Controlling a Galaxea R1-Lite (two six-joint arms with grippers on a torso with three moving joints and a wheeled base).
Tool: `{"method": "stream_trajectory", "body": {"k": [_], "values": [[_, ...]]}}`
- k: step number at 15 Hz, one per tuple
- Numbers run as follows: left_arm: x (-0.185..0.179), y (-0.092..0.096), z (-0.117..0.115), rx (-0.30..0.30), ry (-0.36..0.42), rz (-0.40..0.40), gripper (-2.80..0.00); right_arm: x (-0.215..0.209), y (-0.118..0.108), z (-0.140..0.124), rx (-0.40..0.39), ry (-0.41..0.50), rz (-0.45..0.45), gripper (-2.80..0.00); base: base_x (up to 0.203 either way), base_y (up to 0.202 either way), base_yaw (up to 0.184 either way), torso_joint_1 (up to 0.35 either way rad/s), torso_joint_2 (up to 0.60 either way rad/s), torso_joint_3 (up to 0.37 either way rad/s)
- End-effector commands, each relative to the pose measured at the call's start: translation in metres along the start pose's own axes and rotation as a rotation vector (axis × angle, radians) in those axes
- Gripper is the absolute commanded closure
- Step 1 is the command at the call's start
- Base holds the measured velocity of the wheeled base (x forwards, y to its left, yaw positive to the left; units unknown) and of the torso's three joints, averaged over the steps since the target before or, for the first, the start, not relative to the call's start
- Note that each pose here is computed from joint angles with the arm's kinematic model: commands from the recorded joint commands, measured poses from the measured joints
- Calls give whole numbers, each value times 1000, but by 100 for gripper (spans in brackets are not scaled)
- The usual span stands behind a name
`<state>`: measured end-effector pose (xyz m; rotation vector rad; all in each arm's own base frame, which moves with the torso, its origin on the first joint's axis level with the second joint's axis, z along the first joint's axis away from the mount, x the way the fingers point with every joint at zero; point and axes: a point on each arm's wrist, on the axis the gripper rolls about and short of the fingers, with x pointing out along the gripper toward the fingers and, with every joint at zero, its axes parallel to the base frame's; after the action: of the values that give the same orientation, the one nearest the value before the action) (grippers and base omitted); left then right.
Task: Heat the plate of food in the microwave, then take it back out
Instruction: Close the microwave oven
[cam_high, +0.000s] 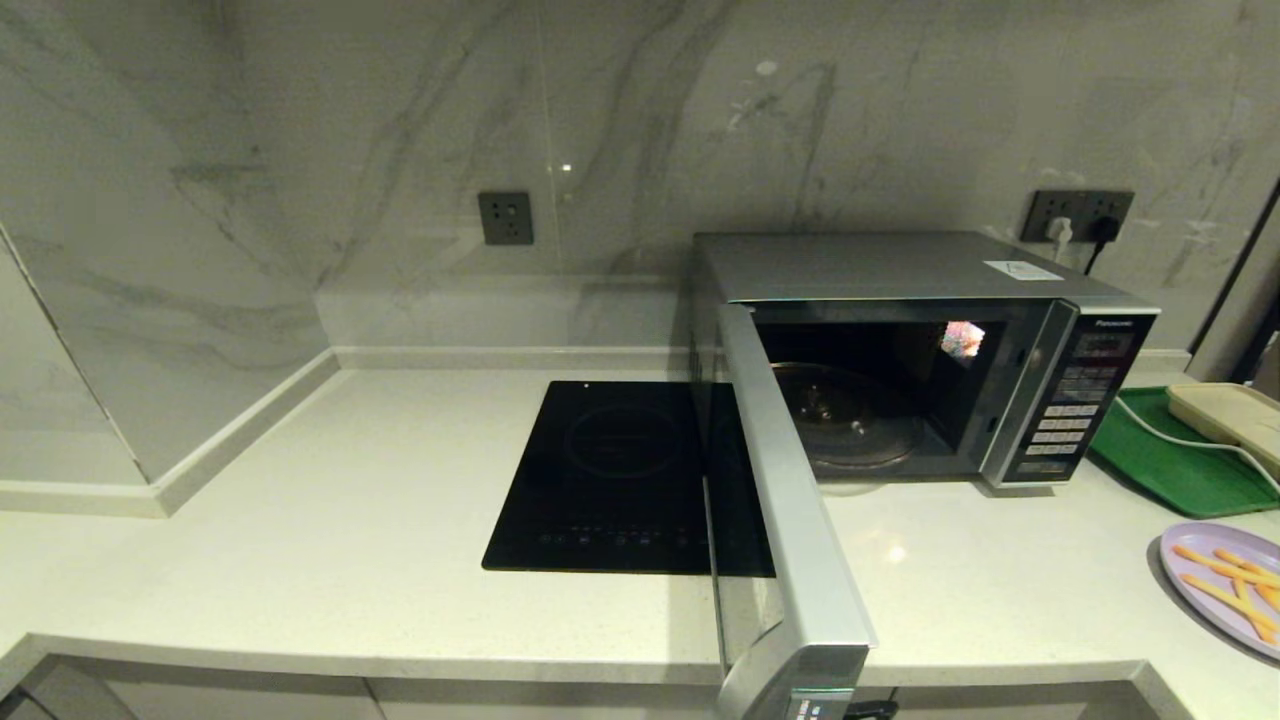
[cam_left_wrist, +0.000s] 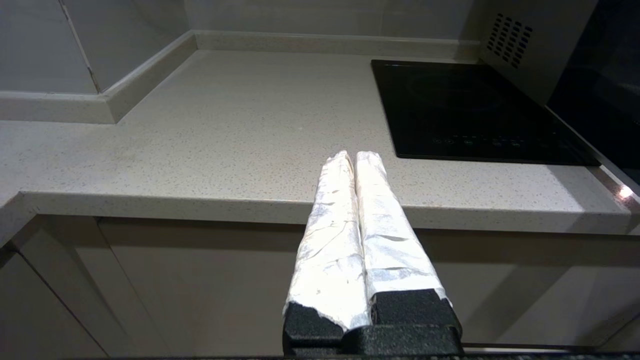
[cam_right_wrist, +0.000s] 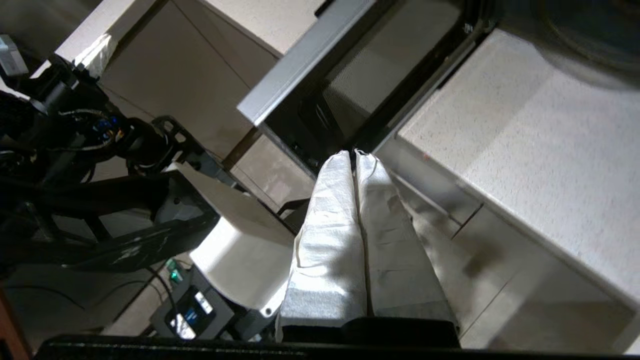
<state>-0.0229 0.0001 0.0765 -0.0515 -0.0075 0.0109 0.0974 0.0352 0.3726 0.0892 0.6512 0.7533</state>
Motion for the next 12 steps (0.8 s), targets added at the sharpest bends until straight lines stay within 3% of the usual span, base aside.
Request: {"method": "stream_trajectory", "body": {"k": [1,4,7,12], "values": [[0,0,0,-1,-2,1,0,24,-7,17,-23,20,35,0,0,0,0,0,0,0],[0,0,0,-1,-2,1,0,54,-6,30,-68,66,105,0,0,0,0,0,0,0],[0,0,0,0,-2,1,0,96,12,37,-154,136,187,0,0,0,0,0,0,0],[0,0,0,-1,-1,1,0,145,46,34,-269,216,207,0,0,0,0,0,0,0]]}}
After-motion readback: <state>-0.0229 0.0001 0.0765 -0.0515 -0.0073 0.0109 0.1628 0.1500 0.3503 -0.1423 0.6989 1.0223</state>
